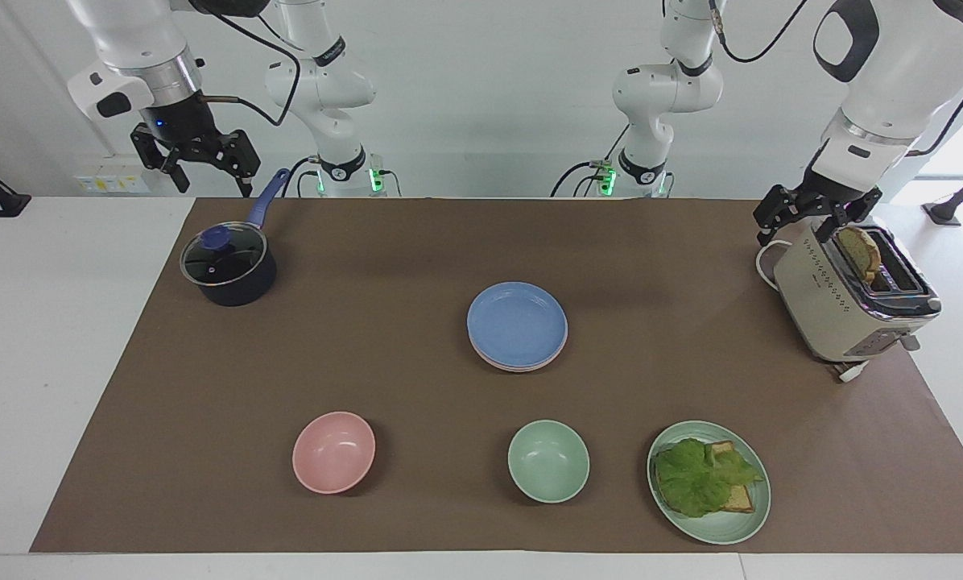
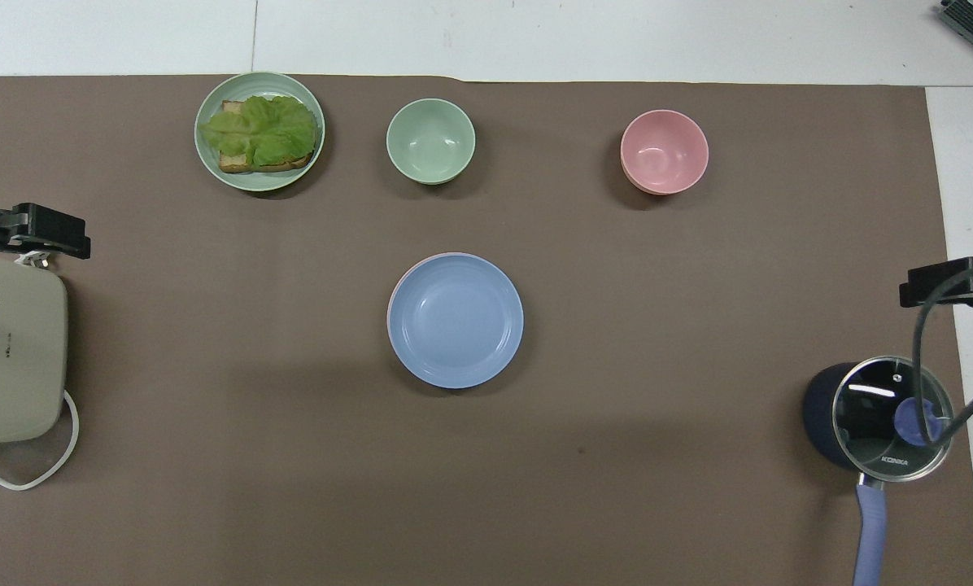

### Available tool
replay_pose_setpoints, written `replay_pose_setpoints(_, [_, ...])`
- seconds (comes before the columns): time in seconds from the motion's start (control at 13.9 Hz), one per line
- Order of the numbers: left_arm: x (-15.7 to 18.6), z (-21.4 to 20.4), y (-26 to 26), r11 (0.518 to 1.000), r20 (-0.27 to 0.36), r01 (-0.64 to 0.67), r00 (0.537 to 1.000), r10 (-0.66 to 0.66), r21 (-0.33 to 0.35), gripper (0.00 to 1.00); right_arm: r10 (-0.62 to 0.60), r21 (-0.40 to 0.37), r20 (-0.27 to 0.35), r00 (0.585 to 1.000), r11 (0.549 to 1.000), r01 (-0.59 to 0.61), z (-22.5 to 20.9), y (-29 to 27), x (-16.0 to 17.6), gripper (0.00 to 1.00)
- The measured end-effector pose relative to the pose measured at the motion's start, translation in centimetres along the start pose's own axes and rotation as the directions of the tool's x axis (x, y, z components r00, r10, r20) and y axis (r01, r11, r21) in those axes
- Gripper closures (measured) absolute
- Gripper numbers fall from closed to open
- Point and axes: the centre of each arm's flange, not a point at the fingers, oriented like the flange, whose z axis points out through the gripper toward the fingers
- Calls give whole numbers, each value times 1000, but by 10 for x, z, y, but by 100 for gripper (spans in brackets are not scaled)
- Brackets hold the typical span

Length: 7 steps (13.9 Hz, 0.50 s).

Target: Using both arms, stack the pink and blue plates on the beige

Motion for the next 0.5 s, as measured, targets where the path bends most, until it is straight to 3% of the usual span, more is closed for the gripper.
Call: replay_pose_setpoints(0.5, [0, 0, 0, 1000, 0, 0, 1000, 0, 0, 0, -2, 4, 21, 1000, 1000, 1, -1, -1, -4, 0])
